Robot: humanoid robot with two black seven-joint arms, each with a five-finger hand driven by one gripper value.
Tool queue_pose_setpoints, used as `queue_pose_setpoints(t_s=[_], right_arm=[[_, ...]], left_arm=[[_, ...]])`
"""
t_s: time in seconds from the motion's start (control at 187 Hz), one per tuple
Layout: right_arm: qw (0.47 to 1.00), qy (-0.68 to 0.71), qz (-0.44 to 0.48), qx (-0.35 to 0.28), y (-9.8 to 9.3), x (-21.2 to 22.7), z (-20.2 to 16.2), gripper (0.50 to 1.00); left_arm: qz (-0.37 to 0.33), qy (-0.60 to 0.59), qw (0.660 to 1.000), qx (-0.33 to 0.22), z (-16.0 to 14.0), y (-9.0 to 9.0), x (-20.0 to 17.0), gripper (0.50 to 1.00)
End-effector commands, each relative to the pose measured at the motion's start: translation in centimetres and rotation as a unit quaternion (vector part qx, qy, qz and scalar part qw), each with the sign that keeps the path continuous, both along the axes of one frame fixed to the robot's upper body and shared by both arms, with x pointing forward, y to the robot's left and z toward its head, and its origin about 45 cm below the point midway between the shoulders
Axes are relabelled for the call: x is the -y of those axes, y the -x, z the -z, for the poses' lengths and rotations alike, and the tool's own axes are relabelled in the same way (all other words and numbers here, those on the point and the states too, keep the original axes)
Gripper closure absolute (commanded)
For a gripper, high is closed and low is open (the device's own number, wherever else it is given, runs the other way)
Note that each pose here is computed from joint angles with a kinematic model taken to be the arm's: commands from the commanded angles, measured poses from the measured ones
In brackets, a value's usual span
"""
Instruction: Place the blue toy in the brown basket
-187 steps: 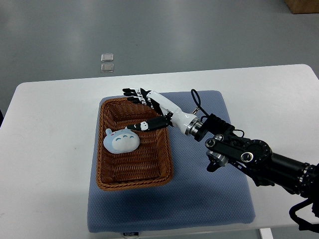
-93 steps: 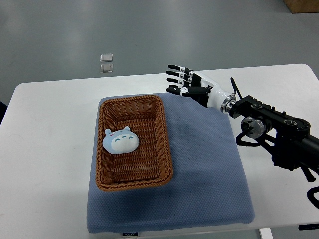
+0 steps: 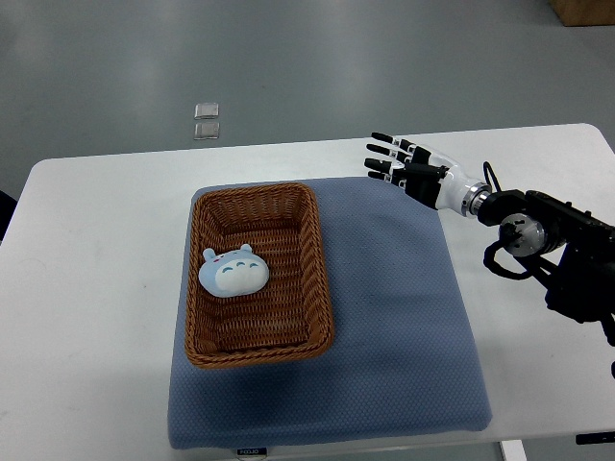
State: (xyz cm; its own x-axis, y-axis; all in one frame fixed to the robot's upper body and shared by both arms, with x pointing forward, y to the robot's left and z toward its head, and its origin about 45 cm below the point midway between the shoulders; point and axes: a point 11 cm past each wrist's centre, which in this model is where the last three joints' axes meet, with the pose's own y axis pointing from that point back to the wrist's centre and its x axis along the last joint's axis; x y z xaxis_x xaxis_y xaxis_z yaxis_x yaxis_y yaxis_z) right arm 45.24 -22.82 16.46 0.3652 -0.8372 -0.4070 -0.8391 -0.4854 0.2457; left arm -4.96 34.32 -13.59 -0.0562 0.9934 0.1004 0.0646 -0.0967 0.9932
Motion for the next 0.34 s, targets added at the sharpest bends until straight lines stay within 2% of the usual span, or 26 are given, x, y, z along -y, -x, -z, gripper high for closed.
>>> queue_pose_setpoints(t_s=[0.0,0.337], right_arm=[[1.000,-0.017,0.007,0.004,-0.14,-0.07,-0.31,0.587],[0.999,-0.034,0.009,0.005,-0.01,-0.09,-0.28,0.587]], left_arm=[[0.000,0.000,1.000,-0.001,0.00,0.02,0.00,0.500],[0.000,0.000,1.000,0.000,0.00,0.00,0.00,0.500]])
